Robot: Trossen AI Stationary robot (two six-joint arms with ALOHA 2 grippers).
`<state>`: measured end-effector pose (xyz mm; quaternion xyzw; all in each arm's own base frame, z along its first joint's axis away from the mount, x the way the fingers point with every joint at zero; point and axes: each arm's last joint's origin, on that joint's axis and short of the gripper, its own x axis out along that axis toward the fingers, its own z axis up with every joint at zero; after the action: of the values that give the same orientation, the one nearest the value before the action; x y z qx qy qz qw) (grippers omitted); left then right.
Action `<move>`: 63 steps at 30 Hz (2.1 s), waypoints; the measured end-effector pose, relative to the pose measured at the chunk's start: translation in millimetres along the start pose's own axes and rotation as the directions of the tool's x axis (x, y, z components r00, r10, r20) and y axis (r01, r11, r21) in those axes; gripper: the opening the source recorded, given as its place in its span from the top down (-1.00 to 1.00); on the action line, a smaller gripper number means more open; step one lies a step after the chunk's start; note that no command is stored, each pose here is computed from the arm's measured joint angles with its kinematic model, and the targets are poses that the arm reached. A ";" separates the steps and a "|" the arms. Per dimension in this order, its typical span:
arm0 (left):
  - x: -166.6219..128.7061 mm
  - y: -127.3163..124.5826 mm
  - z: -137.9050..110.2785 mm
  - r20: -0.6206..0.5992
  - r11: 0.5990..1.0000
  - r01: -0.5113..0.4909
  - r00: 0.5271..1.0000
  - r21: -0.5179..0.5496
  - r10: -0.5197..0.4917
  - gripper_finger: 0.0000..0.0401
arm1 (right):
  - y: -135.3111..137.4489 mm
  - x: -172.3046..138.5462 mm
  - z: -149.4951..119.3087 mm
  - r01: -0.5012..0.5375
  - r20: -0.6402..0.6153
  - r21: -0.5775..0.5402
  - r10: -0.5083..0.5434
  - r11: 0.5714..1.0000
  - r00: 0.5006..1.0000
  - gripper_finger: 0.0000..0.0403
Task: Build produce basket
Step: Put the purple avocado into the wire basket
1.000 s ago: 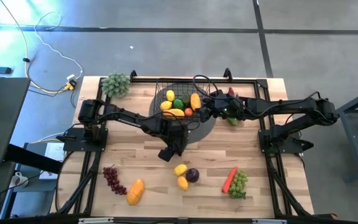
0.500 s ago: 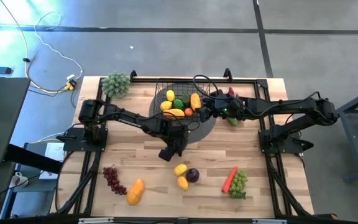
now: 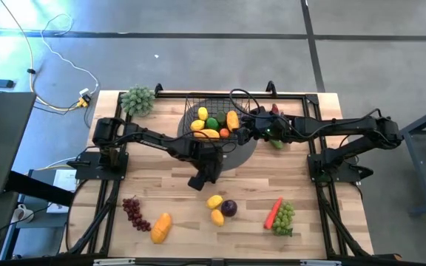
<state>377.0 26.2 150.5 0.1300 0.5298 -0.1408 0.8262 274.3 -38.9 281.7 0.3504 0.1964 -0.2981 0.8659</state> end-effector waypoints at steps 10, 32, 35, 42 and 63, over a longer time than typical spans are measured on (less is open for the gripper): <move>-22.1 4.0 14.1 0.035 1.000 -0.008 0.999 -0.022 0.008 0.24 | 0.9 -0.7 2.2 0.000 0.031 0.007 0.000 1.000 1.000 -0.26; -79.2 55.1 49.3 0.190 0.981 -0.134 0.969 -0.141 0.160 0.24 | -18.8 -75.3 46.5 0.028 0.350 -0.015 -0.021 0.999 0.937 -0.26; -93.7 68.6 52.4 0.216 0.973 -0.161 0.957 -0.166 0.195 0.24 | -23.8 -80.9 49.7 0.047 0.361 -0.024 -0.035 0.999 0.932 -0.26; -123.8 102.5 51.0 0.263 0.941 -0.243 0.916 -0.237 0.303 0.24 | -33.9 -82.7 53.5 0.116 0.357 -0.059 -0.087 0.992 0.930 -0.26; -108.1 157.5 7.9 0.202 0.845 -0.190 0.923 -0.499 0.327 0.24 | -77.3 -80.0 81.5 0.342 0.385 -0.137 -0.268 0.930 0.883 -0.26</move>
<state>398.8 179.5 262.6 -0.0247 0.4031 0.0887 0.9105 174.8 -112.2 342.9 0.1650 0.1165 -0.4687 0.8599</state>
